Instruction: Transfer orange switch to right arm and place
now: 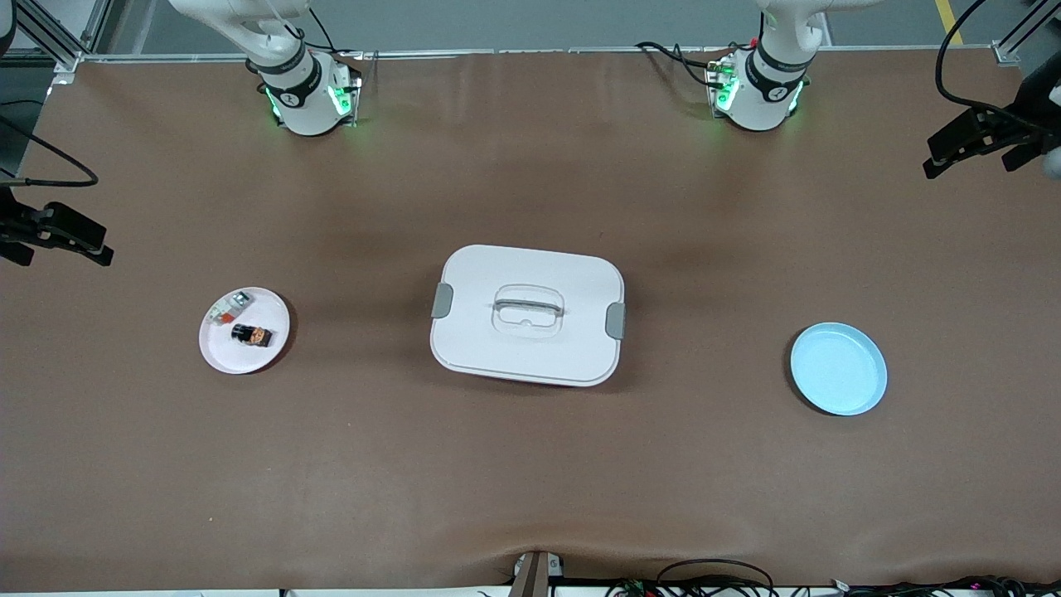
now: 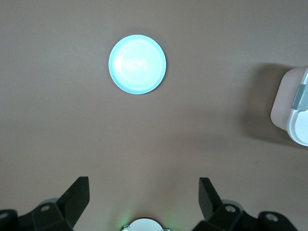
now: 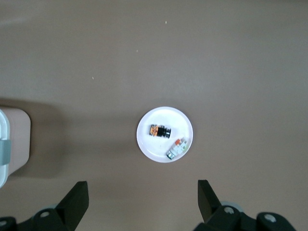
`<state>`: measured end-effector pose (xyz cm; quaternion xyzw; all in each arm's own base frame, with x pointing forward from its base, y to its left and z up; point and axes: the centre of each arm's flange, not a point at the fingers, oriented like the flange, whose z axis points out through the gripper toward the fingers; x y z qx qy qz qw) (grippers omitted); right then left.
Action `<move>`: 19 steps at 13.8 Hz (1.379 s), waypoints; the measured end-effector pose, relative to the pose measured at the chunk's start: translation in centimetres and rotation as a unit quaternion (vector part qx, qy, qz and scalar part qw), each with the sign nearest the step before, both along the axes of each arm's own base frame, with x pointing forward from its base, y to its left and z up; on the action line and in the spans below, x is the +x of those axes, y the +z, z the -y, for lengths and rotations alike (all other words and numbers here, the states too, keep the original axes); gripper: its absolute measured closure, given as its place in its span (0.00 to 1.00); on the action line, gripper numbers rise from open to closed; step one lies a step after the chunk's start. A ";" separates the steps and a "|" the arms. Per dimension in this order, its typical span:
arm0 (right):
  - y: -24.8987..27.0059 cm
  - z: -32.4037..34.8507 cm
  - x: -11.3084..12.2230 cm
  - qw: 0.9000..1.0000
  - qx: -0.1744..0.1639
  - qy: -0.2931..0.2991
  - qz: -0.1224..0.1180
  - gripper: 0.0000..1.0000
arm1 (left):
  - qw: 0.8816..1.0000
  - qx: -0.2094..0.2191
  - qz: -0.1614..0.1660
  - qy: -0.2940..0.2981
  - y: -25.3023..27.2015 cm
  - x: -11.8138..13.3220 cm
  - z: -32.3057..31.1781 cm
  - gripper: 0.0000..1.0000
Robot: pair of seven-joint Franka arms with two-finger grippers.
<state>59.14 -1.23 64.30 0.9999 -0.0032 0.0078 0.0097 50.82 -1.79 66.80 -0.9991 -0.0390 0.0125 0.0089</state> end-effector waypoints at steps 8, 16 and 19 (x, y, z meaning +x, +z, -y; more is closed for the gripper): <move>0.5 0.0 -1.9 1.000 0.000 0.001 0.007 0.00 | 1.000 0.000 -0.001 0.000 -0.1 0.0 0.0 0.00; 0.2 0.0 -2.4 1.000 0.001 0.001 0.004 0.00 | 1.000 0.000 -0.002 0.000 -0.2 0.2 -0.1 0.00; 0.1 0.1 -2.4 1.000 0.001 0.001 0.003 0.00 | 1.000 0.000 -0.002 0.000 -0.2 0.2 -0.1 0.00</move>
